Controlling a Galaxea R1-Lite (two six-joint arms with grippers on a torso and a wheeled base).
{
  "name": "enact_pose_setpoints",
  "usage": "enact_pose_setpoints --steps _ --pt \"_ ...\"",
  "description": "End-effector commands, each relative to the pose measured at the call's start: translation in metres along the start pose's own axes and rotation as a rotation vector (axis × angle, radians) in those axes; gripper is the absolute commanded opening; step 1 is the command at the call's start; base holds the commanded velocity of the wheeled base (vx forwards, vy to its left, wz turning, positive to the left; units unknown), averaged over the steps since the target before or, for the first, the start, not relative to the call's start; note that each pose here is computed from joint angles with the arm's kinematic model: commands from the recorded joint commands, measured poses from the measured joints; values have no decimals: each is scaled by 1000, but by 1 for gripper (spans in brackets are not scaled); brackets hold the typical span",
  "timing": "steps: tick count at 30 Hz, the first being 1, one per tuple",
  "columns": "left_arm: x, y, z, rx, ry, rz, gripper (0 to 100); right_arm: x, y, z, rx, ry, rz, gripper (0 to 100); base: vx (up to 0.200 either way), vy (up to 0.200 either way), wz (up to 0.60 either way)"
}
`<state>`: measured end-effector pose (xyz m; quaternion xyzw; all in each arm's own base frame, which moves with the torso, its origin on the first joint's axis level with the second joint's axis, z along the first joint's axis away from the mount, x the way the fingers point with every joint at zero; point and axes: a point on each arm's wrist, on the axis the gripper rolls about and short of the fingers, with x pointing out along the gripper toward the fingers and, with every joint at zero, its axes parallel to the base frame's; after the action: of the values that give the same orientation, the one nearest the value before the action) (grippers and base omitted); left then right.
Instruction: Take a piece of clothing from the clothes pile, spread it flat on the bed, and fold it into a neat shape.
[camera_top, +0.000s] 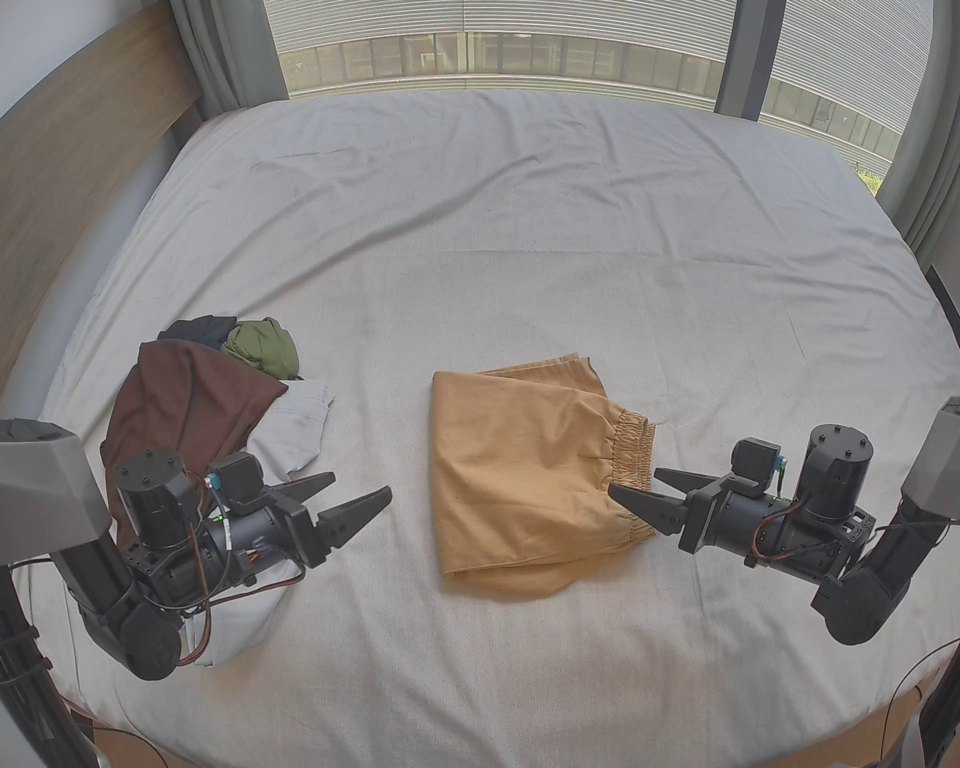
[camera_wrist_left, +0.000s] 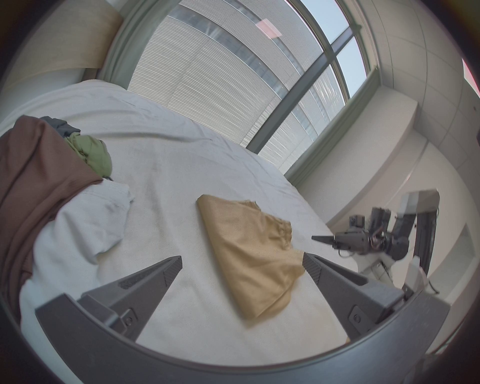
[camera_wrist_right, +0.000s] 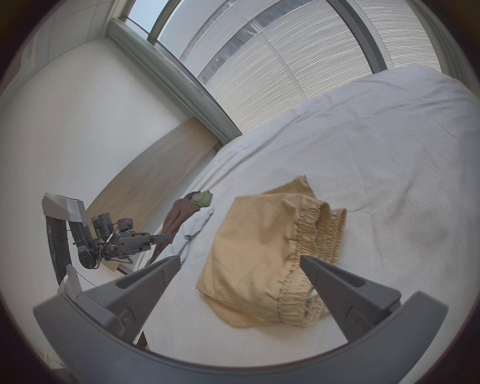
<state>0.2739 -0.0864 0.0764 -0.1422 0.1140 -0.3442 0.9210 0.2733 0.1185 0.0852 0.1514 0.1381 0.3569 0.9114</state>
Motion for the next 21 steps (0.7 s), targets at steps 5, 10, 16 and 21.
enact_pose_setpoints --steps 5,10,16,21 --pt "-30 14 -9 29 71 -21 100 1 -28 -24 45 96 -97 100 0 0 0" --pt "-31 15 -9 44 73 -19 100 0 -46 -34 53 123 -148 100 0 0 0" --pt "-31 15 -11 40 80 -19 100 3 -52 -39 60 129 -158 100 0 0 0" --pt "-31 15 -10 42 77 -17 100 16 -58 -44 64 125 -164 100 0 0 0"
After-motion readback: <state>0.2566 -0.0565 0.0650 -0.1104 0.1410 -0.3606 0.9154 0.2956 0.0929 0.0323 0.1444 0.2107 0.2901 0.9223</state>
